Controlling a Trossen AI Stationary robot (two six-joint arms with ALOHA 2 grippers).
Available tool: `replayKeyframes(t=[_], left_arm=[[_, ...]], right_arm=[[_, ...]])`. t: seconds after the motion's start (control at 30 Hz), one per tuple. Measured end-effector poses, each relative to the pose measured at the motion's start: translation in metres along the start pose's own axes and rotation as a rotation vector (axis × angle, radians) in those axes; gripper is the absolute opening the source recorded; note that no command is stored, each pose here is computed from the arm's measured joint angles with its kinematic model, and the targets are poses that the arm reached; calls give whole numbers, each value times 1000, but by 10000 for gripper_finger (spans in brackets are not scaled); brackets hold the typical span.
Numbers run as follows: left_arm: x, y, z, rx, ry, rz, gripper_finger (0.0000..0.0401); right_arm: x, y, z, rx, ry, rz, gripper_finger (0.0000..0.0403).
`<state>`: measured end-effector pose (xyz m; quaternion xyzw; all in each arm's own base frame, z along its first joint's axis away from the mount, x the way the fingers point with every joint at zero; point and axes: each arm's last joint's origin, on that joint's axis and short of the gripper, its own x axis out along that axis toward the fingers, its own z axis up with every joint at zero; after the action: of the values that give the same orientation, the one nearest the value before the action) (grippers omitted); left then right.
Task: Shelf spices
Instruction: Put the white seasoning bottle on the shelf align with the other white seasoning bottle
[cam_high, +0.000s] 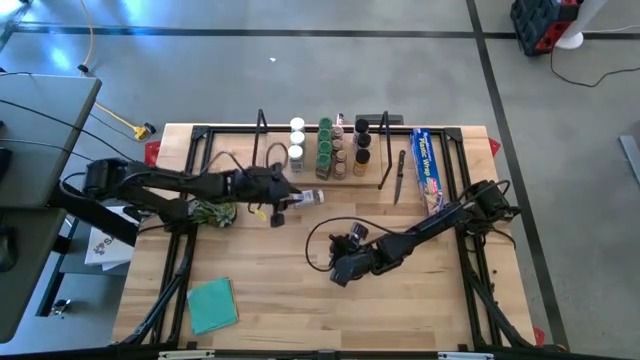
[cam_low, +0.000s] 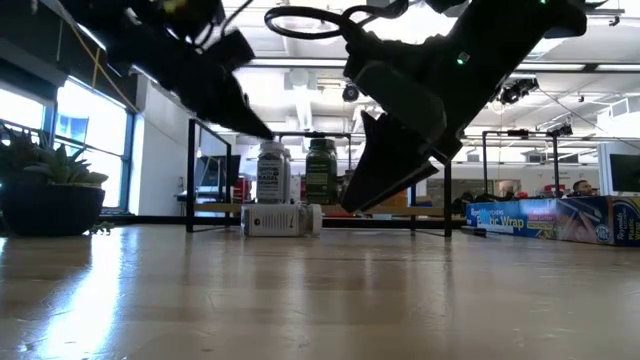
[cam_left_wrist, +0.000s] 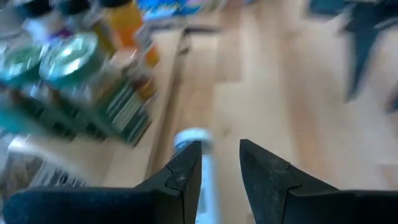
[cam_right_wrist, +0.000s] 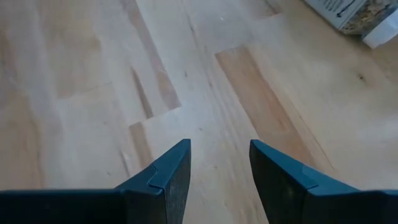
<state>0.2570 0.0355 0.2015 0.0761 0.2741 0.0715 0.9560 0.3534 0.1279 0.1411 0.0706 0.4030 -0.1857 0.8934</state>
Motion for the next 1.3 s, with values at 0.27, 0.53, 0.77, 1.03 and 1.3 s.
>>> replayKeyframes(t=[0.27,0.53,0.77,1.03,1.3], left_arm=[[46,-8,-29,-49,130,171,65],[61,-15,-45,-53,202,127,24],[52,-44,-59,-37,337,-170,1],[18,-83,-44,-4,361,-166,1],[8,-83,-38,-3,333,-4,1]], right_arm=[[0,-1,0,28,-5,-11,158],[-14,7,-3,60,6,24,158],[-39,5,9,23,-6,104,158],[-31,5,8,-108,-23,79,158],[10,-12,15,-104,-51,-3,221]])
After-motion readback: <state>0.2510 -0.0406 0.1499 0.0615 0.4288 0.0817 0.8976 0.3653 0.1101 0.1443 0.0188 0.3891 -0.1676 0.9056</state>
